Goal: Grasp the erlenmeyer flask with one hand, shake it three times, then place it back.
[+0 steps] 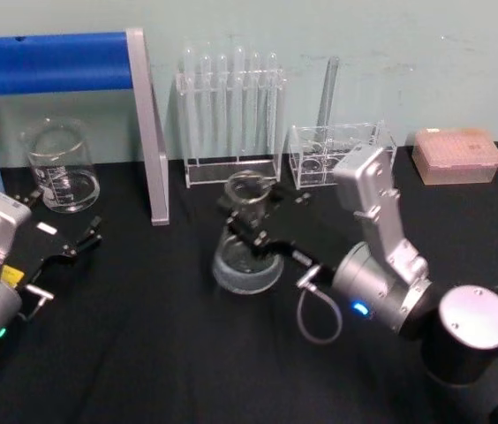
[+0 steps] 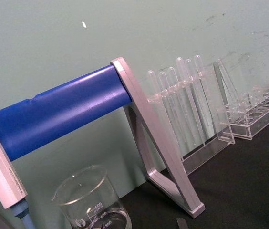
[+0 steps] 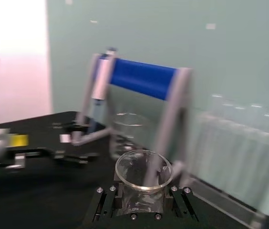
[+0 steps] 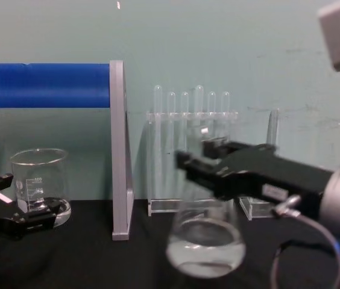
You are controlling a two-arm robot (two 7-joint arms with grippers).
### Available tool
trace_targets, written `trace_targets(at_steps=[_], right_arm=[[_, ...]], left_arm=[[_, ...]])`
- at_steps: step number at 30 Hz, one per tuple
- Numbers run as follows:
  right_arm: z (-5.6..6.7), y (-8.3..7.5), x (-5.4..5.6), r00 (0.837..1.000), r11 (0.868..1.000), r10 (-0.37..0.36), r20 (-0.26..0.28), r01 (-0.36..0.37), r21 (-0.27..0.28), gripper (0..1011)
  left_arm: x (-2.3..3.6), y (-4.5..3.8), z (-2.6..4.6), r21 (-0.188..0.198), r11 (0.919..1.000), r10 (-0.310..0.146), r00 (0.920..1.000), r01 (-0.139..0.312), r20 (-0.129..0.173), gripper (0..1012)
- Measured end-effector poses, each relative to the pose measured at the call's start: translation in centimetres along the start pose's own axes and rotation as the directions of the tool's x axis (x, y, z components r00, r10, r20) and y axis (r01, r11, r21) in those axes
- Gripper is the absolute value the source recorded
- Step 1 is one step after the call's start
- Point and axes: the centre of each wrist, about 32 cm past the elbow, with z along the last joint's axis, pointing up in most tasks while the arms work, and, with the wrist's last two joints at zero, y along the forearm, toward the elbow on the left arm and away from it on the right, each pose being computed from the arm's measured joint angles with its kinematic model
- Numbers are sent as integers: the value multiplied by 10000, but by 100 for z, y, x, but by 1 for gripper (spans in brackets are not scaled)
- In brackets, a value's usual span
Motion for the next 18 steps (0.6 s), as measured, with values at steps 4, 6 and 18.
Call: trace_targets(at_steps=[4, 6, 18], right_arm=[[-3, -32, 145, 9974, 9974, -723, 70, 723, 10, 457], [-9, -57, 227, 9935, 9936, -1133, 112, 1133, 8, 457], [-28, -166, 482, 9693, 9695, -2451, 209, 2452, -20, 457]], left_arm=[[0, 0, 0, 0, 10000, 1, 10000, -1, 0, 1001], [0, 0, 0, 0, 10000, 1, 10000, -1, 0, 1001], [0, 0, 0, -1, 10000, 1, 10000, -1, 0, 1001]])
